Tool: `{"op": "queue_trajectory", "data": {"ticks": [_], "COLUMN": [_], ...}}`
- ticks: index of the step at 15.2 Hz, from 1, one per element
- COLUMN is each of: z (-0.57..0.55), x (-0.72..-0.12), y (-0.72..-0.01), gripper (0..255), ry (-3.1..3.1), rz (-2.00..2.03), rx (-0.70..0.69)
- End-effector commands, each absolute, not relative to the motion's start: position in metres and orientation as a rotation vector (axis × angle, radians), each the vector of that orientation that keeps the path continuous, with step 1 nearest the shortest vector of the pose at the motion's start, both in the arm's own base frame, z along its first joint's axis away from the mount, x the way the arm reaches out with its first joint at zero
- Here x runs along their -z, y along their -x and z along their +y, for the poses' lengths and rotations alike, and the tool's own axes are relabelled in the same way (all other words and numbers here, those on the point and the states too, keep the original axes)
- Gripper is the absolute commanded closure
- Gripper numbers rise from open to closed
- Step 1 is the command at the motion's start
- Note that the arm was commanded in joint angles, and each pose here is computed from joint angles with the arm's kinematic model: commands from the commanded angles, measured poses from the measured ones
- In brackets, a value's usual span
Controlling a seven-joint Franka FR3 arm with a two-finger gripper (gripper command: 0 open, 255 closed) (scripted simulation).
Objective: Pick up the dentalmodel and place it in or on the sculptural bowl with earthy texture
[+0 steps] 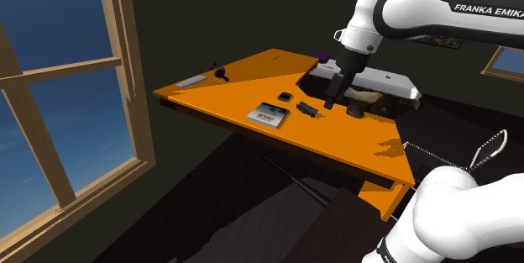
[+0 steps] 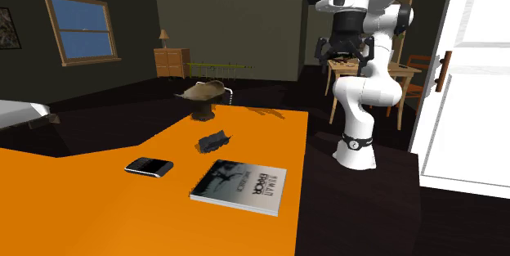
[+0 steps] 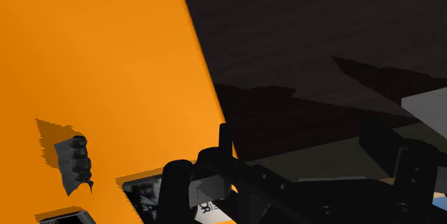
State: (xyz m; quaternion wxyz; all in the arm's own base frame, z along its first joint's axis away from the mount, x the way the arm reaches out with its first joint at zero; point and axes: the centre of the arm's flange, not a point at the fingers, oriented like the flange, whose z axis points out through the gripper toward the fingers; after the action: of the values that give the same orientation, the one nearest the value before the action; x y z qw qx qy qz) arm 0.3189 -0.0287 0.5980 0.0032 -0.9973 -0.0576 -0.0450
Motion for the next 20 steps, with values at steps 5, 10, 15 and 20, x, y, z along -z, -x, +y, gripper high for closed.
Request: {"op": "queue_trajectory", "data": {"ticks": [5, 10, 15, 20], "z": [-0.068, -0.117, -0.166, -0.216], "x": [-0.577, -0.551, -0.523, -0.495], "y": [-0.35, -0.389, -0.426, -0.462], "gripper": [0, 0, 0, 0], "ry": [3.115, 3.101, 3.086, 3.07], "rz": [-0.152, -0.116, -0.081, -0.045], "rx": [0.142, 0.142, 0.143, 0.144]}}
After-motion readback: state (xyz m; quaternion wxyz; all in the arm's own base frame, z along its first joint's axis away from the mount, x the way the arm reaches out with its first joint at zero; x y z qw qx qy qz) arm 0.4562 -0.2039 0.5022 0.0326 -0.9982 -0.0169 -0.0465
